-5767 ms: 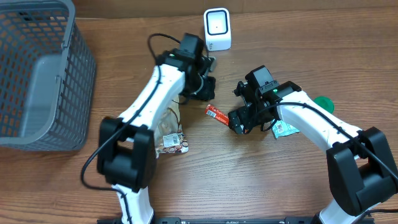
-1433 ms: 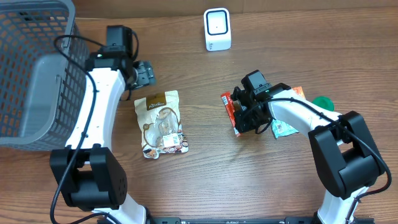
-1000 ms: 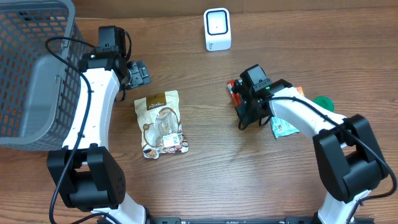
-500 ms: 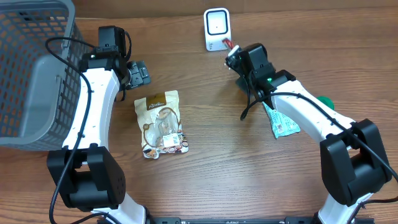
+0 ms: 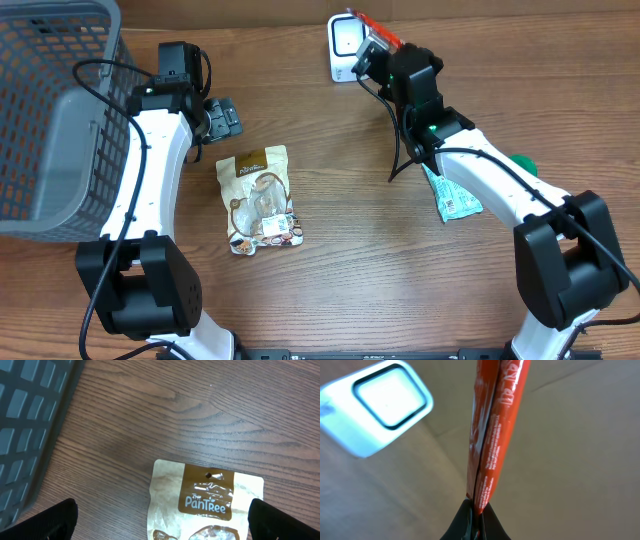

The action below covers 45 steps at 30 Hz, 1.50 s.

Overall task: Scan the item barcode
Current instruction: 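Lift the red stick with the right gripper up to the white scanner, then hold the red stick in front of the white scanner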

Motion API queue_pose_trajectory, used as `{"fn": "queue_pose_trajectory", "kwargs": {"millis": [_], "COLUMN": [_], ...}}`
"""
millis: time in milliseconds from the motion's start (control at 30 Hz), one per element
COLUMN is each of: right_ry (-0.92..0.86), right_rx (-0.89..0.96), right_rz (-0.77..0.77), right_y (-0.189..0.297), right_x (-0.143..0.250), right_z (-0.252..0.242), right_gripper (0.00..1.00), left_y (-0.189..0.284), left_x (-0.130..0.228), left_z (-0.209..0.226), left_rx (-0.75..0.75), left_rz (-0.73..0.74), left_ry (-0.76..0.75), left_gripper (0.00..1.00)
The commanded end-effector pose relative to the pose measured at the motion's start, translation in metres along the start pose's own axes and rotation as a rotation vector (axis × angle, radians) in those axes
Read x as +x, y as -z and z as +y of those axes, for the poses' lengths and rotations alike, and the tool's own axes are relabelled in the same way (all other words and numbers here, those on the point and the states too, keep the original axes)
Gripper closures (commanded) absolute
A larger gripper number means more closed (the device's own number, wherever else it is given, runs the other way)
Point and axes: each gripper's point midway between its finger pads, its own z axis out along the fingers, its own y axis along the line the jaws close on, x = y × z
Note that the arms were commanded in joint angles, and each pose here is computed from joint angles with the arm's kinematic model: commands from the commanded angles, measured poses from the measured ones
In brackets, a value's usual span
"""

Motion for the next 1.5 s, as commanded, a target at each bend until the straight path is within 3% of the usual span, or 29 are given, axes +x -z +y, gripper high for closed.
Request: {"fn": "queue_pose_trajectory", "kwargs": {"millis": [0, 167, 600, 1467], "right_ry": [0.149, 0.280, 0.261, 0.306], "right_rx": [0.045, 0.116, 0.155, 0.082], "right_rz": [0.035, 0.090, 0.074, 0.083], "right_y": [-0.014, -0.039, -0.084, -0.101], "right_x": [0.004, 0.013, 0.003, 0.019], "right_z": [0.001, 0.012, 0.035, 0.086], "right_gripper": [0.97, 0.97, 0.97, 0.97], "left_y": [-0.003, -0.003, -0.003, -0.003], "left_x": [-0.001, -0.001, -0.001, -0.001], "left_z": [0.001, 0.001, 0.001, 0.001], "left_rx": [-0.017, -0.016, -0.017, -0.017], "left_rz": [0.000, -0.001, 0.000, 0.000], "left_ry": [-0.005, -0.005, -0.005, -0.005], "left_gripper": [0.00, 0.00, 0.00, 0.00]}}
